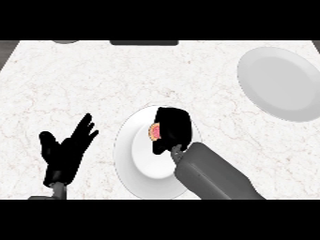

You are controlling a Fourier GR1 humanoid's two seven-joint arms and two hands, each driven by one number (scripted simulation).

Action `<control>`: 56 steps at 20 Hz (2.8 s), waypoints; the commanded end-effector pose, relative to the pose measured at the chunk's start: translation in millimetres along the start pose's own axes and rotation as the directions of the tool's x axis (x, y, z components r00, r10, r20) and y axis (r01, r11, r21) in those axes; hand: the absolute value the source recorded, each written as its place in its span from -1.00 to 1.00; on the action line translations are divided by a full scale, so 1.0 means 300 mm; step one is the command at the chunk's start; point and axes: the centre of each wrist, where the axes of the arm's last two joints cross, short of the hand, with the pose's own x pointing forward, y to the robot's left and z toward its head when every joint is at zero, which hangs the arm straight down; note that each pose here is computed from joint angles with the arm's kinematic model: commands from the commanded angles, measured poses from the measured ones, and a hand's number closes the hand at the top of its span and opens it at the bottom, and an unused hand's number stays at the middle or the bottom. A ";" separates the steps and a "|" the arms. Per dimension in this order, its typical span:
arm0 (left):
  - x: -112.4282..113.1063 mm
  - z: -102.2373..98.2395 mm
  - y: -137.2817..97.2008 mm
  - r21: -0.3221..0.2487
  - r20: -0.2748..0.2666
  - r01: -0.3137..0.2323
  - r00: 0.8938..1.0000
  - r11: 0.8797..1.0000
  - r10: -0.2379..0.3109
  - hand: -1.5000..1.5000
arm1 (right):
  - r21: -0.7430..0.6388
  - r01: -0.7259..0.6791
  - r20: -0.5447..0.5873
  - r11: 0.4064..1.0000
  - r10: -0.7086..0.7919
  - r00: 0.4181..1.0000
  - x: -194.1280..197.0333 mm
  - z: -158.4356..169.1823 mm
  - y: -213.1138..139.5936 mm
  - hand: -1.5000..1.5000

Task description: Pick the cupcake from the plate and place it in the plate

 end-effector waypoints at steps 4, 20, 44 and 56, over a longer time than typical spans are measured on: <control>-0.011 -0.004 -0.019 -0.008 -0.003 0.010 1.000 1.000 -0.010 0.00 | -0.324 0.087 -0.481 0.942 -0.244 0.842 -0.159 -0.256 -0.293 1.00; 0.040 -0.025 -0.073 -0.094 0.038 0.040 0.999 0.995 -0.036 0.00 | -0.822 -0.247 -0.551 0.514 -0.607 0.573 -0.444 -0.370 -0.909 1.00; -0.018 0.004 -0.014 -0.027 -0.007 0.015 1.000 1.000 -0.015 0.00 | -0.832 -0.503 -0.488 0.233 -0.737 0.467 -0.982 -0.297 -0.834 1.00; 0.000 -0.003 -0.039 -0.039 -0.005 0.011 1.000 0.999 -0.012 0.00 | -0.772 -0.414 -0.562 0.481 -0.822 0.094 -1.113 -0.267 -0.507 -1.00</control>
